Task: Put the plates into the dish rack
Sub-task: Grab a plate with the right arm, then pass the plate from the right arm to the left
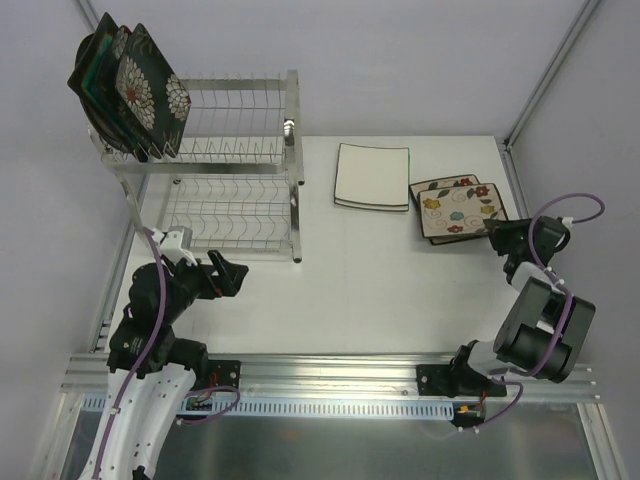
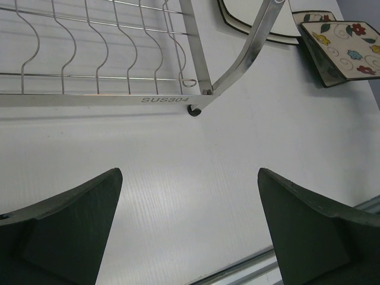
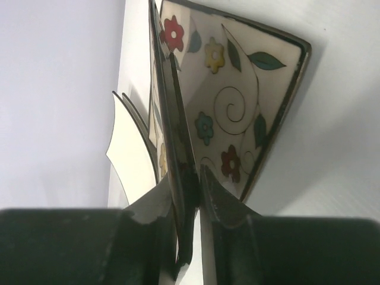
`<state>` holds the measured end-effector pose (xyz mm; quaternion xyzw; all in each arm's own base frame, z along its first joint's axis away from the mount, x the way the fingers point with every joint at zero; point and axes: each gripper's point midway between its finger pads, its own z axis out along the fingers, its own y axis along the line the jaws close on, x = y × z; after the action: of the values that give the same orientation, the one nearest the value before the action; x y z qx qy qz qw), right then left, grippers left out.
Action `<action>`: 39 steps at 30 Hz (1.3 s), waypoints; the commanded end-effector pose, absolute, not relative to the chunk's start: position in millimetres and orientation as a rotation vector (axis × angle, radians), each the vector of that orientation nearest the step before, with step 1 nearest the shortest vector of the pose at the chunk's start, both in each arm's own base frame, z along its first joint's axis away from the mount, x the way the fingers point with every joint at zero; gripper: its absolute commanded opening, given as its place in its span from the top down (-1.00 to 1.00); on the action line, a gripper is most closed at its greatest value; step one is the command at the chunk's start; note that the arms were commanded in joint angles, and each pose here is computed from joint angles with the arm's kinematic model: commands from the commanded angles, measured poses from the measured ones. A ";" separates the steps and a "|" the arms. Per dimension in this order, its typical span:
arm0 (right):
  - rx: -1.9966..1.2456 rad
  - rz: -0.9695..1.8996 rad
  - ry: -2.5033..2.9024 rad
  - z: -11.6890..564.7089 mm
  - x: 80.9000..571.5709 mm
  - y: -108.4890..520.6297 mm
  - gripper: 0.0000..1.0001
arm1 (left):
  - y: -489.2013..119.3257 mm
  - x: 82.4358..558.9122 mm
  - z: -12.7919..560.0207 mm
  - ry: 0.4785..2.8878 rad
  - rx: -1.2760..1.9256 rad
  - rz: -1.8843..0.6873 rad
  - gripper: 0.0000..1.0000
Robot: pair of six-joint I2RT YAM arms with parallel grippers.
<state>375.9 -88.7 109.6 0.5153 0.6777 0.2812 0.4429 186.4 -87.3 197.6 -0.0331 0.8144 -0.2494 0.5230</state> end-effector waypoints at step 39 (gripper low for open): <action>0.715 1.322 1.536 326.7 351.6 53.3 0.99 | -216.8 208.6 418.5 1.763 -0.025 -1.181 -0.98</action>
<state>368.3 24.0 259.1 0.3727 0.6686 0.4669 0.4428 198.4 -206.5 392.9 0.0129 0.7514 -0.4754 0.4574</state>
